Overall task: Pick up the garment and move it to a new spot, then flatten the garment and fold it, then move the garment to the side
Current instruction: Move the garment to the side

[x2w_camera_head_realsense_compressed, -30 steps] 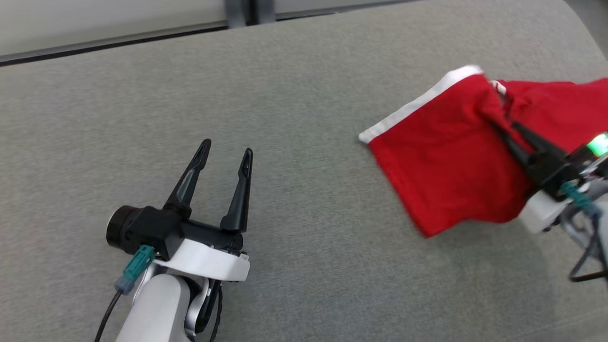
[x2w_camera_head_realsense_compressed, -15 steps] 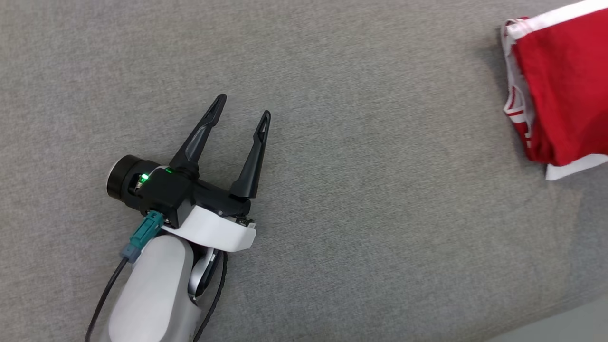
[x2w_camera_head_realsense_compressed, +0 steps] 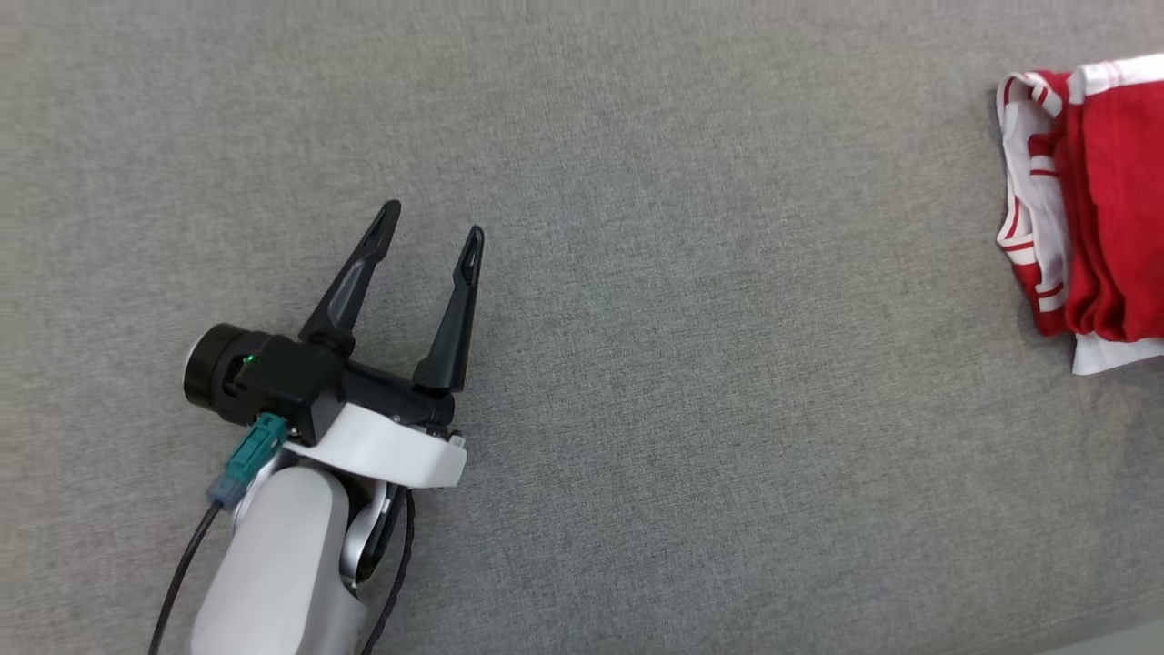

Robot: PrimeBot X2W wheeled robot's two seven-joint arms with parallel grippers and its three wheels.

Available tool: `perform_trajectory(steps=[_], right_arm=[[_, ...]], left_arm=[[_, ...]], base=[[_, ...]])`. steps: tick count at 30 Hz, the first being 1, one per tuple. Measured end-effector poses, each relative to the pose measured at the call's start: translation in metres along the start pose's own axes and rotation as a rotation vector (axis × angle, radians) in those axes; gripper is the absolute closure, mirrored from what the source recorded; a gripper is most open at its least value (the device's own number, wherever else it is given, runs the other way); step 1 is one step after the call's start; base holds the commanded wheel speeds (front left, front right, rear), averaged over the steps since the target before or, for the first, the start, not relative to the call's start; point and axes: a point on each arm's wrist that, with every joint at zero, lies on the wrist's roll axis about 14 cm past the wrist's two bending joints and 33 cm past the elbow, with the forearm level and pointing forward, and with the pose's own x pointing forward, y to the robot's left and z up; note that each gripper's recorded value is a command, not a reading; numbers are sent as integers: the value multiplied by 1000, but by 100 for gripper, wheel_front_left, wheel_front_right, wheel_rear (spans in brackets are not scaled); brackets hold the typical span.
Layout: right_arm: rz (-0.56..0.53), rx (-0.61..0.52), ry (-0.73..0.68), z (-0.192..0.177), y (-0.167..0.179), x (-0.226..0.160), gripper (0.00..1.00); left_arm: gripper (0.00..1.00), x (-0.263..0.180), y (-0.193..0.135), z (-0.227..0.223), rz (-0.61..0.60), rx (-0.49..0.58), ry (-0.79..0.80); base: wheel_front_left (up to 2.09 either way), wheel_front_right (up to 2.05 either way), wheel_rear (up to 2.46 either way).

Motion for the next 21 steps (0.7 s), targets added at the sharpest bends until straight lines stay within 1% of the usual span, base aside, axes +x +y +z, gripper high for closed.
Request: perform_trajectory(steps=[3, 4, 5, 10, 13, 16, 18, 21], right_arm=[[-31, 21, -88, 25, -8, -5, 0], [-58, 49, -164, 47, -14, -10, 0], [-71, 75, -205, 59, -16, -12, 0], [-101, 275, -420, 120, -11, -32, 0], [-88, 383, -557, 160, -1, -48, 0], [-40, 489, -663, 193, 19, -64, 0], [-4, 550, -721, 212, 34, -76, 0], [44, 621, -777, 230, 55, -91, 0]], left_arm=[[0, -8, 1, 14, 16, 5, -20], [0, -14, 1, 26, 29, 11, -42], [0, -16, 2, 33, 37, 15, -55], [0, -36, 4, 62, 85, 34, -108], [0, -51, 8, 78, 118, 50, -137], [0, -67, 13, 88, 156, 65, -154], [0, -79, 16, 92, 179, 74, -156], [0, -97, 22, 95, 222, 75, -158]], base=[[0, 0, 0], [0, 0, 0], [0, 0, 0], [0, 0, 0], [0, 0, 0], [0, 0, 0], [0, 0, 0], [0, 0, 0]])
